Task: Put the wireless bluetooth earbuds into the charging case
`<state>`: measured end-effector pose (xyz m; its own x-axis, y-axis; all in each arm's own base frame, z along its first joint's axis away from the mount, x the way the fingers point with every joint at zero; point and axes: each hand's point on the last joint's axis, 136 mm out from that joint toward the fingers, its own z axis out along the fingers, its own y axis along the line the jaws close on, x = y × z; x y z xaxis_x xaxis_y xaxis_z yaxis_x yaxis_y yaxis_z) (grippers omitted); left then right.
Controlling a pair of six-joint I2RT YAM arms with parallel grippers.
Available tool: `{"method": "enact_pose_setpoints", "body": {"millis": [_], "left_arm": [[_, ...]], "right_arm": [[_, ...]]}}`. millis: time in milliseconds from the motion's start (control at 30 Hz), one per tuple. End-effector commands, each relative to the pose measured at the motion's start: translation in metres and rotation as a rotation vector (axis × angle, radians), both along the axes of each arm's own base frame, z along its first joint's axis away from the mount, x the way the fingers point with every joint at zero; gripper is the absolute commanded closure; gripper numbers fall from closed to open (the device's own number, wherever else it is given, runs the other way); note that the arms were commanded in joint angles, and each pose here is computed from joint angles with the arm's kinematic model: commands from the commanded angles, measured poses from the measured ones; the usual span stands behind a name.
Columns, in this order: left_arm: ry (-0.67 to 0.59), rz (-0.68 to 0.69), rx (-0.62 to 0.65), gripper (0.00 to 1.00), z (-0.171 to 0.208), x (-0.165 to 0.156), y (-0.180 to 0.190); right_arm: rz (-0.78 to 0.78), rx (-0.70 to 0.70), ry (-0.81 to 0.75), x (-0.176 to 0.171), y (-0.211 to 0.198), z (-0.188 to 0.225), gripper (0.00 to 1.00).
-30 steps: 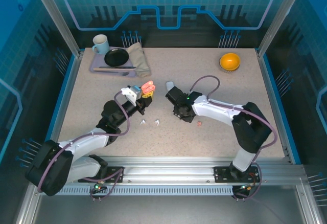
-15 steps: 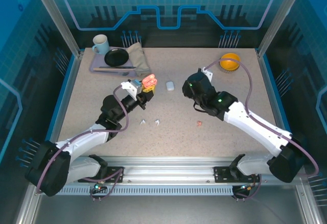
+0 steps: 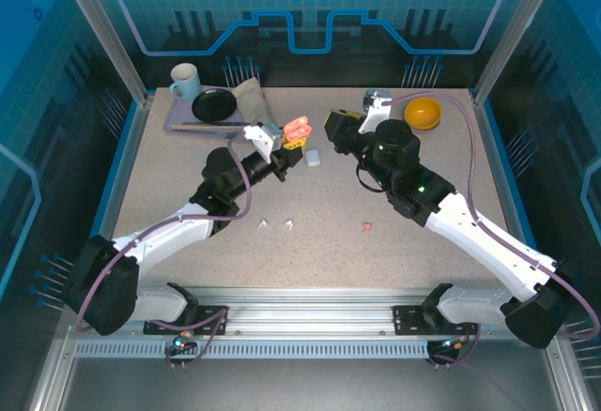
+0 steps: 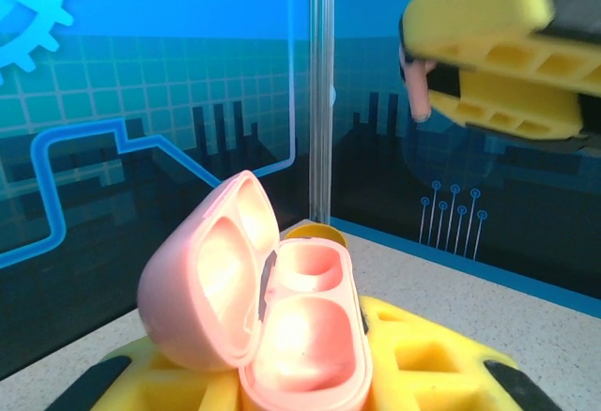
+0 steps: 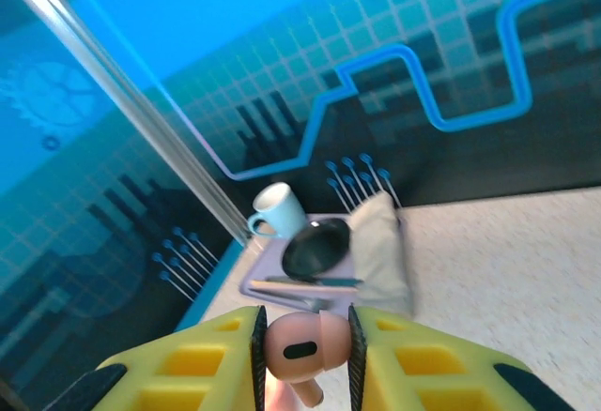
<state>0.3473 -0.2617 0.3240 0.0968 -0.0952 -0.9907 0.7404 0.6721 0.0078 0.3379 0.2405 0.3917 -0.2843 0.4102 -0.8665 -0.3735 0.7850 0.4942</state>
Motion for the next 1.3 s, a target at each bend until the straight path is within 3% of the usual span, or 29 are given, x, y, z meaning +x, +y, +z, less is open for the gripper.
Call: {"method": "enact_pose_setpoints", "body": {"millis": [0,467,1267], "left_arm": [[-0.014,-0.004,0.010,1.00,0.011,0.007,-0.012],[-0.011,-0.001,0.023,1.00,0.026,0.022,-0.044],[-0.030,-0.003,0.020,1.00,0.031,0.021,-0.045]], "right_arm": [[0.071,0.075,-0.153,-0.009,0.005,0.047,0.71],[0.154,0.236,-0.097,-0.009,0.021,0.036,0.71],[0.118,0.231,0.006,0.004,0.021,-0.008,0.72]]}}
